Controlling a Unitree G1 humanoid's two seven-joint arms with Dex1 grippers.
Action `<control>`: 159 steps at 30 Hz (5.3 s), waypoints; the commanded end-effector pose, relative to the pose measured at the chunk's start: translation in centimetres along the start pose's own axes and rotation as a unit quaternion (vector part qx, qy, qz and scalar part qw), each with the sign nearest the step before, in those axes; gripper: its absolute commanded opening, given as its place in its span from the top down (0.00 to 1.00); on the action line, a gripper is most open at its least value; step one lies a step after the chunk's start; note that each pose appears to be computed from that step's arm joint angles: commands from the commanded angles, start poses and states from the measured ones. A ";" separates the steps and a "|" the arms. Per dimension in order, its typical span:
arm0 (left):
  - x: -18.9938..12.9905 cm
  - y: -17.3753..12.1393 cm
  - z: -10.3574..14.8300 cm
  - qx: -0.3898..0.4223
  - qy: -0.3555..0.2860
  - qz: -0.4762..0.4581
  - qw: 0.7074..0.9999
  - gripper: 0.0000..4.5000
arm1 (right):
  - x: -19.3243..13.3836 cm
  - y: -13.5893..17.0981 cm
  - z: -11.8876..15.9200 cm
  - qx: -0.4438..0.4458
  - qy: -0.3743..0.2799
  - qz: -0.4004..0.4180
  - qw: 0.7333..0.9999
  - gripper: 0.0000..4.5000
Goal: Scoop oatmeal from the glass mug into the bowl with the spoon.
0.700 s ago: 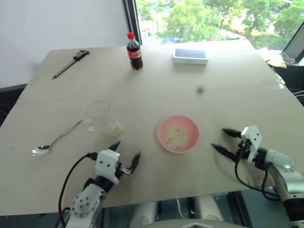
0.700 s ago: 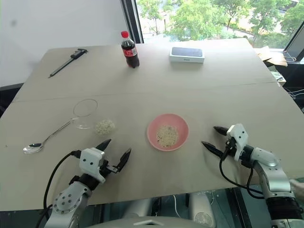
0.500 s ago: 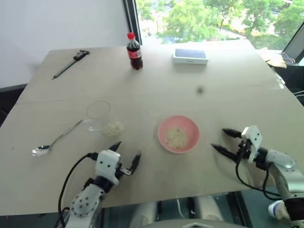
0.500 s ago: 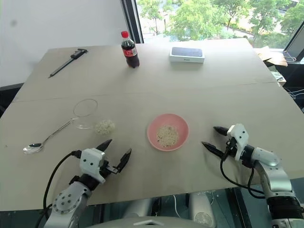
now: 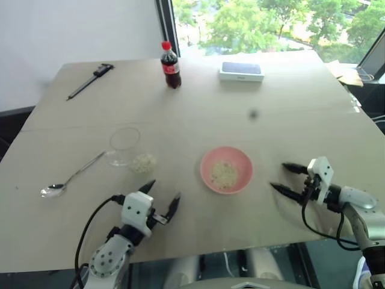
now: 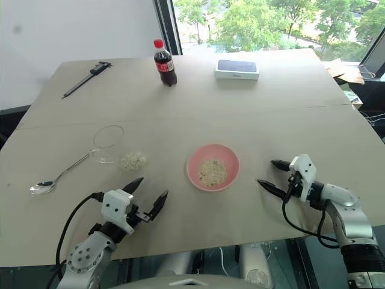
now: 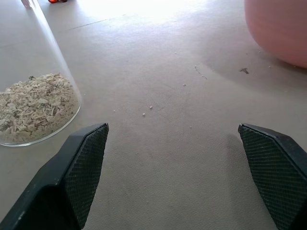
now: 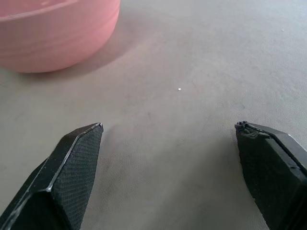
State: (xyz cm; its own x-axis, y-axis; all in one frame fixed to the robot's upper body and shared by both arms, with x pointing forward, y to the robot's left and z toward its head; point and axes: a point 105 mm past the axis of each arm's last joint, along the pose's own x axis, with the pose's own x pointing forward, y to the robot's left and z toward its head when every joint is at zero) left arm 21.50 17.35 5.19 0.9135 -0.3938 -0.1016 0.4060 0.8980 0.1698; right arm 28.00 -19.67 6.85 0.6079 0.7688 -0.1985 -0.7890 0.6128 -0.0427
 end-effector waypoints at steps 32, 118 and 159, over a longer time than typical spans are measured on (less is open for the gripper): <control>-10.2 20.7 3.9 0.053 0.133 0.097 0.985 0.00 | 2.9 10.9 15.0 -0.104 -0.060 0.302 0.946 0.01; 8.1 1.1 24.6 0.374 -0.226 -0.056 0.898 1.00 | 9.3 5.4 30.0 0.179 -0.283 0.122 0.934 0.06; -7.3 12.0 16.2 0.092 -0.151 0.215 0.960 0.50 | 9.3 1.0 28.1 0.206 -0.271 0.053 0.939 1.00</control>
State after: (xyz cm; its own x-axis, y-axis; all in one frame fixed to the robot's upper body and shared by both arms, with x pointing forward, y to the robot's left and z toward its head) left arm 20.66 27.47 23.57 0.9560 -0.0489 0.2892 -0.0328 0.9619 0.2713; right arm 35.92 -6.57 30.57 0.6026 0.7444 0.2876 -0.7816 0.4779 0.4008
